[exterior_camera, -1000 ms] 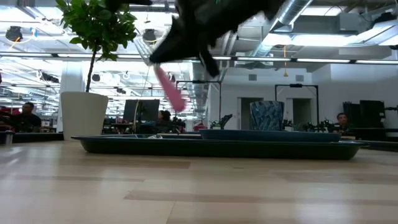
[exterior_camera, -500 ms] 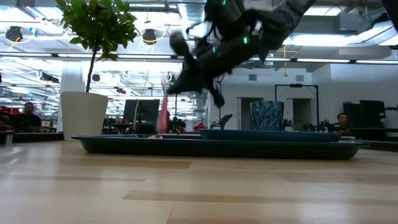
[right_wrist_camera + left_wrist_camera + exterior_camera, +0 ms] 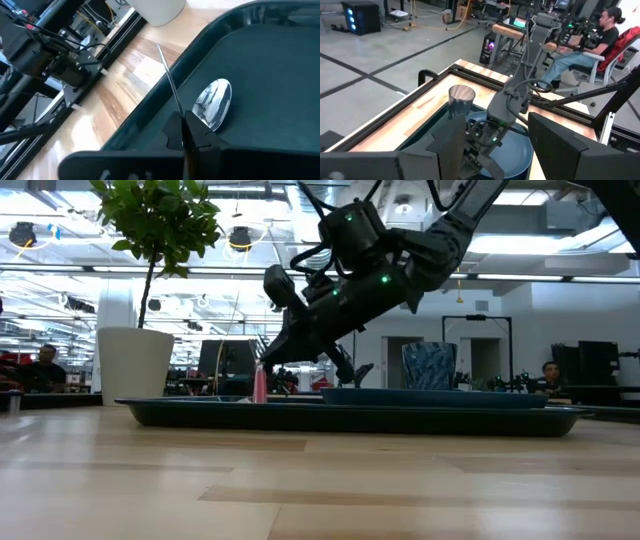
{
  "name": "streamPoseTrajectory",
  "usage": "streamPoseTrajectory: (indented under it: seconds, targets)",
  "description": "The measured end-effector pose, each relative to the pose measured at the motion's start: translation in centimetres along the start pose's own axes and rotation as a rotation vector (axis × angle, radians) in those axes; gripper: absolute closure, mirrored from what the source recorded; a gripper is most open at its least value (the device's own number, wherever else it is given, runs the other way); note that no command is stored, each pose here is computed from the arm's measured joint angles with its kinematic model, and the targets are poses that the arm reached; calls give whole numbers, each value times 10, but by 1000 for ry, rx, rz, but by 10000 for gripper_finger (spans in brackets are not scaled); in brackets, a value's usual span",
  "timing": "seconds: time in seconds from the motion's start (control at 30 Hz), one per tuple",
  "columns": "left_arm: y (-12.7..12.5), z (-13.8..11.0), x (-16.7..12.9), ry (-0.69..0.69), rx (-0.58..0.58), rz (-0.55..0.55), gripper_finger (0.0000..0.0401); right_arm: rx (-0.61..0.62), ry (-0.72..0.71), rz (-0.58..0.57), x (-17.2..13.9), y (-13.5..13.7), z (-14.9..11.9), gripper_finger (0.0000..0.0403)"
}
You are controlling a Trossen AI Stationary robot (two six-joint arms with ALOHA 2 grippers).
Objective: Pick and place plate/cup/fork/spoon on tray
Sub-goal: Put the red fork on the black tray to the left of the blue plate, then return to Home Position
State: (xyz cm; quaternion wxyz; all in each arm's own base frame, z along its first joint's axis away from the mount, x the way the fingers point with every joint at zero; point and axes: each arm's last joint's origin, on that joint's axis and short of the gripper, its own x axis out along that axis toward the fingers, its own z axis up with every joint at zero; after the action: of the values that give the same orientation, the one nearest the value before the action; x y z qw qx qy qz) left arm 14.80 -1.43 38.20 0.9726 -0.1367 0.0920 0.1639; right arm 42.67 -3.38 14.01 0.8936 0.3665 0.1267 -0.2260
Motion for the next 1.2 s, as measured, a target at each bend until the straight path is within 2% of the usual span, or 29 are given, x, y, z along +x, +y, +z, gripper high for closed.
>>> streamPoseTrajectory:
  seconds: [0.27, 0.8, 1.2]
  targets:
    - [-1, -1, 2, 8, 5, 4, 198, 1, 59, -72, 1, -10, -7, 351]
    - [-1, -1, 2, 3, 3, 5, 198, -78, 92, -103, 1, -12, -10, 337]
    - [-1, -1, 2, 4, 3, 5, 198, -81, 99, -118, 0, -14, -8, 225]
